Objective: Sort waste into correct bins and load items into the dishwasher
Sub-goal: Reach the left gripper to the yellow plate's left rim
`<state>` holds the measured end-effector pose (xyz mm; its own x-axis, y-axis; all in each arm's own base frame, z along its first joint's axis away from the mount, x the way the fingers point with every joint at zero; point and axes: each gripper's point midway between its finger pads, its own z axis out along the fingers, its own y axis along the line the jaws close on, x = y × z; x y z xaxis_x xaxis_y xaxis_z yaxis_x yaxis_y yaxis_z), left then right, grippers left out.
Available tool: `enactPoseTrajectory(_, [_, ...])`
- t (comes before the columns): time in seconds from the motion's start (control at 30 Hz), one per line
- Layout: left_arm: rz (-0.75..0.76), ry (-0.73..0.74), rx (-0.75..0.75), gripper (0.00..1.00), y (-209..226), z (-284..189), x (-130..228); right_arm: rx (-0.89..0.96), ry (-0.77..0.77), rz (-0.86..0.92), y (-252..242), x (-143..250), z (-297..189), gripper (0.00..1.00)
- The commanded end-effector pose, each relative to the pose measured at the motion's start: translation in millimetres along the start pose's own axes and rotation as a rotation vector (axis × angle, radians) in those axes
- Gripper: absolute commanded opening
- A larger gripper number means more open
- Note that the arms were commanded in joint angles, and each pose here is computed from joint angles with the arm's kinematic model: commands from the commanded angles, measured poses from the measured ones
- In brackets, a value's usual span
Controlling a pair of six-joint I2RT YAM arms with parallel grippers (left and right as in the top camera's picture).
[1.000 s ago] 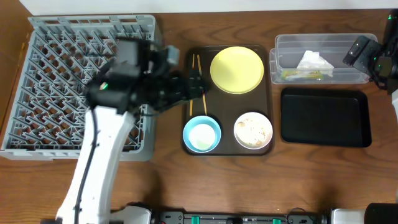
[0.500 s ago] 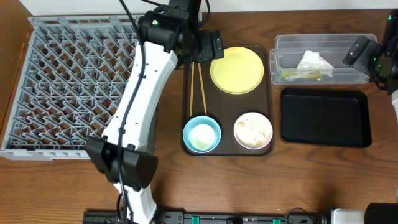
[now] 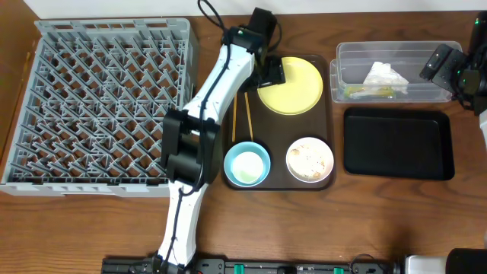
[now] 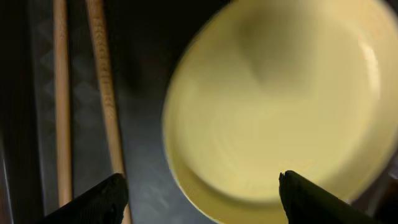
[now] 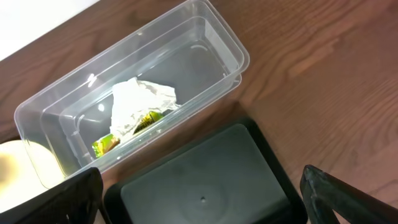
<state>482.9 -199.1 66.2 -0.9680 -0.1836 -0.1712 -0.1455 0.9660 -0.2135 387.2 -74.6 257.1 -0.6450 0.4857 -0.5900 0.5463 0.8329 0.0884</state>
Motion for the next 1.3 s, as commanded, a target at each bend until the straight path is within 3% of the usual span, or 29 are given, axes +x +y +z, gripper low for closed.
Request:
enactPoseTrajectory(0.0, [-0.078, 0.013, 0.024, 0.8, 19, 4, -14, 0.009, -0.006, 0.018, -4, -2, -1, 0.99])
enactPoseTrajectory(0.17, [-0.093, 0.08, 0.136, 0.8, 9, 10, -8, 0.009, -0.006, 0.018, -4, -2, -1, 0.99])
enactPoseTrajectory(0.37, [-0.02, 0.077, 0.136, 0.8, -3, 19, 1, 0.009, -0.006, 0.018, -4, -2, -1, 0.99])
enactPoseTrajectory(0.7, [-0.022, 0.089, 0.13, 0.79, 6, 49, 13, 0.009, -0.006, 0.018, -4, -2, -1, 0.99])
enactPoseTrajectory(1.13, [-0.008, 0.088, 0.139, 0.65, -5, 61, 23, 0.009, -0.006, 0.018, -4, -2, -1, 0.99])
enactPoseTrajectory(1.27, [-0.009, 0.084, 0.129, 0.57, -1, 70, 26, 0.009, -0.006, 0.018, -4, -2, -1, 0.99])
